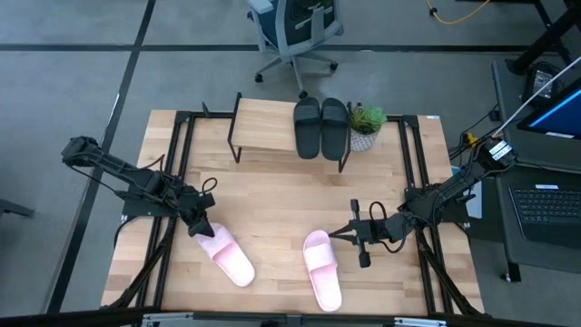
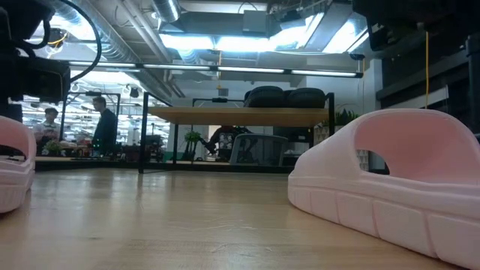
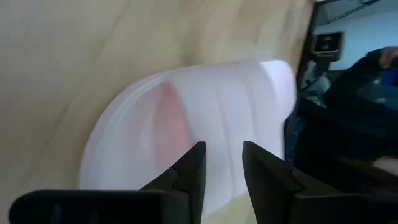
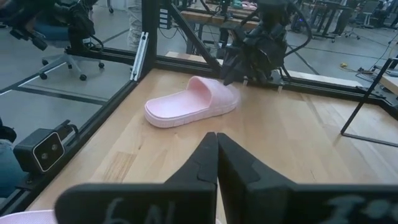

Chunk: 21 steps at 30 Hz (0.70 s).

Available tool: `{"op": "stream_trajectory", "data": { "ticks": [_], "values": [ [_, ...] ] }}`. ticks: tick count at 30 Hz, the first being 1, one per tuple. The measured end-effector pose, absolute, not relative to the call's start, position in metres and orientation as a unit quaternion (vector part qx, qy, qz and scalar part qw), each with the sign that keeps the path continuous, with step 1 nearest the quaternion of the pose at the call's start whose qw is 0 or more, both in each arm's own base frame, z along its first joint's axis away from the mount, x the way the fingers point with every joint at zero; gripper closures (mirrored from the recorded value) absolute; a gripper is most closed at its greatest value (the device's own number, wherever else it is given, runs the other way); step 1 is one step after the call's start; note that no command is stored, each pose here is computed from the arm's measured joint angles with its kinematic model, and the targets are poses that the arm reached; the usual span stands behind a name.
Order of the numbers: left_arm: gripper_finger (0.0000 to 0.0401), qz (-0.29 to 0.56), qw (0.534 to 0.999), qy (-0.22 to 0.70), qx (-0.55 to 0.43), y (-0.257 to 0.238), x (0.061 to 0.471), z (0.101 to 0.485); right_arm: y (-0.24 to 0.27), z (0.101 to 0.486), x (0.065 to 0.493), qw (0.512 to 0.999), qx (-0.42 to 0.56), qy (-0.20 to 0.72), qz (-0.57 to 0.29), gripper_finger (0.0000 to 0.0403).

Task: Pick and place slides into the shelf
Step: Put the left pink slides on the shelf

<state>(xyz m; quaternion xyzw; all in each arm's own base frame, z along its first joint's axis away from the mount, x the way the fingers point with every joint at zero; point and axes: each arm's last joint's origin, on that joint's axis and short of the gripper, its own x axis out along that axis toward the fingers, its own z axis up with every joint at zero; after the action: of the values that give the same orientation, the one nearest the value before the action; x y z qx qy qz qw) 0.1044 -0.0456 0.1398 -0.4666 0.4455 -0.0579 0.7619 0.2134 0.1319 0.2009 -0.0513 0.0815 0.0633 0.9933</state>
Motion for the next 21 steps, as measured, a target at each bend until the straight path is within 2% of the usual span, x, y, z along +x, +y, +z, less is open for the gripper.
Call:
{"op": "stream_trajectory", "data": {
  "ticks": [15,21],
  "values": [
    [0.0305,-0.03,0.747,0.474,-0.465,-0.0464,0.1067,0.1324,0.1319,0.2009,0.2134,0.993,-0.052,0.081,0.063,0.0398],
    [0.0305,-0.062,0.741,0.468,-0.477,-0.0493,0.1108,0.1358,0.1319,0.2009,0.2134,0.993,-0.052,0.081,0.063,0.0398]
  ]
}}
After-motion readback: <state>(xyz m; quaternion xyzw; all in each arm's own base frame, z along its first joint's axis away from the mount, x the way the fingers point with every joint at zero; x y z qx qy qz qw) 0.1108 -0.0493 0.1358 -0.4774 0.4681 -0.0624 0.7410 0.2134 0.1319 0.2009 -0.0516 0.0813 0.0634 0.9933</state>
